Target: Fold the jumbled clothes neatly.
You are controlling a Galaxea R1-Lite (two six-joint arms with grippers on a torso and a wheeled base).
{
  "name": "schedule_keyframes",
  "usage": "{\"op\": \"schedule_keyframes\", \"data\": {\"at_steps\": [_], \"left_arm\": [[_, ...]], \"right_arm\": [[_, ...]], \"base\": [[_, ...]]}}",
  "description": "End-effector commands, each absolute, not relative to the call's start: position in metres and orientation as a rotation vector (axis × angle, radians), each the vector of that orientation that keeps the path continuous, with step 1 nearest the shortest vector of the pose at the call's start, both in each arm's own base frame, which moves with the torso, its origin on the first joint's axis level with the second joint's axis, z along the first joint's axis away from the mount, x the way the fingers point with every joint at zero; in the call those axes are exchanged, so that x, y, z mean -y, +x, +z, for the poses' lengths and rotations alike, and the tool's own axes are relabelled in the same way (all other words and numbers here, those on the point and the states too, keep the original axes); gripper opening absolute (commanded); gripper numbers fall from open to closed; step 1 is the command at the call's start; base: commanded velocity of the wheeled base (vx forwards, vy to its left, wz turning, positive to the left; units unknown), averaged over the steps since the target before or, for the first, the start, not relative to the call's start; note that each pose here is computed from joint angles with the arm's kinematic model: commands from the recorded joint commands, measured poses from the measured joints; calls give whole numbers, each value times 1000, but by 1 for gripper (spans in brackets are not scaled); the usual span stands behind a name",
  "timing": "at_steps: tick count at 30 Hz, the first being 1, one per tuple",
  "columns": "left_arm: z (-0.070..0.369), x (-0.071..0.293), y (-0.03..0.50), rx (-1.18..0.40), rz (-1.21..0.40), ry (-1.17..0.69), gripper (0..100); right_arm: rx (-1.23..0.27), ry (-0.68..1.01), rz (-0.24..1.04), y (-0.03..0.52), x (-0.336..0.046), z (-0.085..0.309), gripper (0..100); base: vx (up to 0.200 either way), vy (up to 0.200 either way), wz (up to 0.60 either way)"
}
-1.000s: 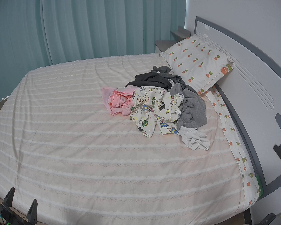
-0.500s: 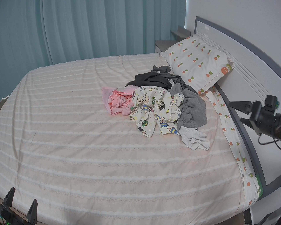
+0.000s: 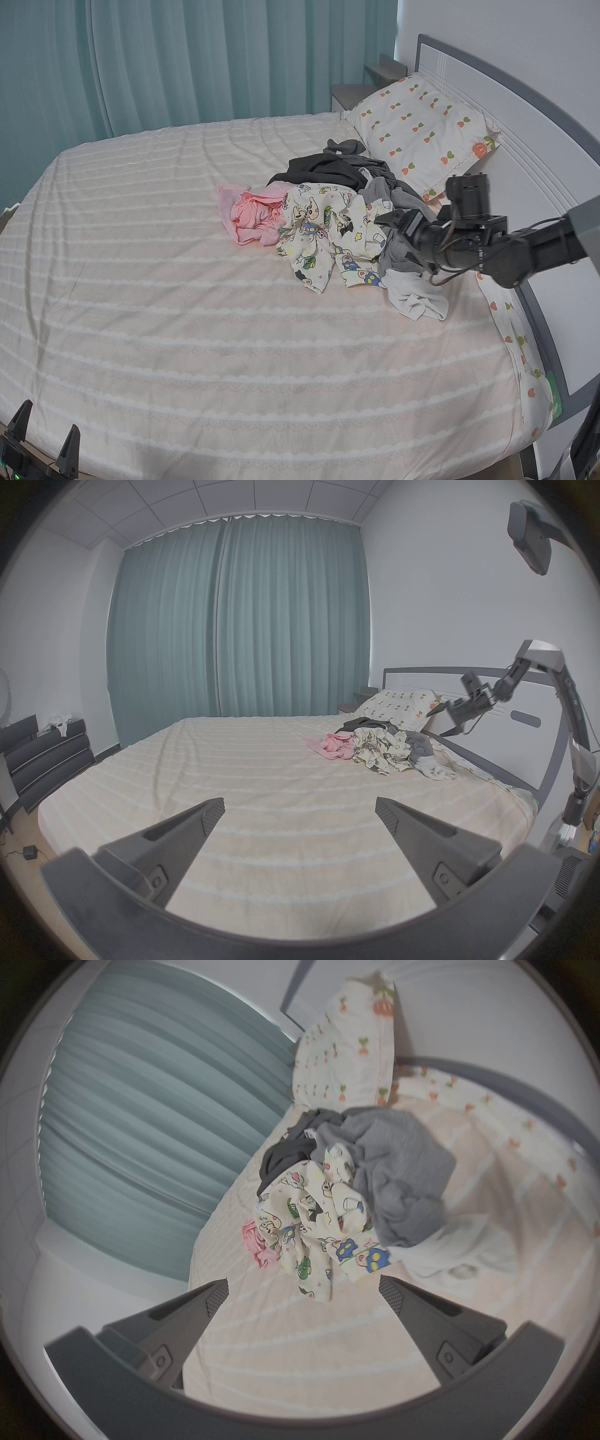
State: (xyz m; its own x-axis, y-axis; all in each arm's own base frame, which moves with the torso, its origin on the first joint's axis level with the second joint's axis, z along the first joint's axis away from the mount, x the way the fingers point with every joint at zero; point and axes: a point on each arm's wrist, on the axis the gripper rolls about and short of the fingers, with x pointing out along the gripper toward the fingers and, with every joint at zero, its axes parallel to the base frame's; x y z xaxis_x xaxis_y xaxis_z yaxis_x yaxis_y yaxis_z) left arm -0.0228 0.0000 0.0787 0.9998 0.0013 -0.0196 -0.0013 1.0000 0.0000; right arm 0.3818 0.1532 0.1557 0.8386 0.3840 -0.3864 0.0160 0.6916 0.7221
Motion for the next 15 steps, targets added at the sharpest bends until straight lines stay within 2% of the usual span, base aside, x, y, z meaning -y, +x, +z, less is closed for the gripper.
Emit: {"op": "schedule_keyframes", "data": {"at_steps": [1,15], "left_arm": [[75,0,-23,-18,2,0,100],[75,0,-23,-18,2,0,100]], "right_arm": [[-626,888,169,433,-192,82,100],[-628,910,154,440,-191,72,100]], "base": [[0,0,0],[0,0,0]]}}
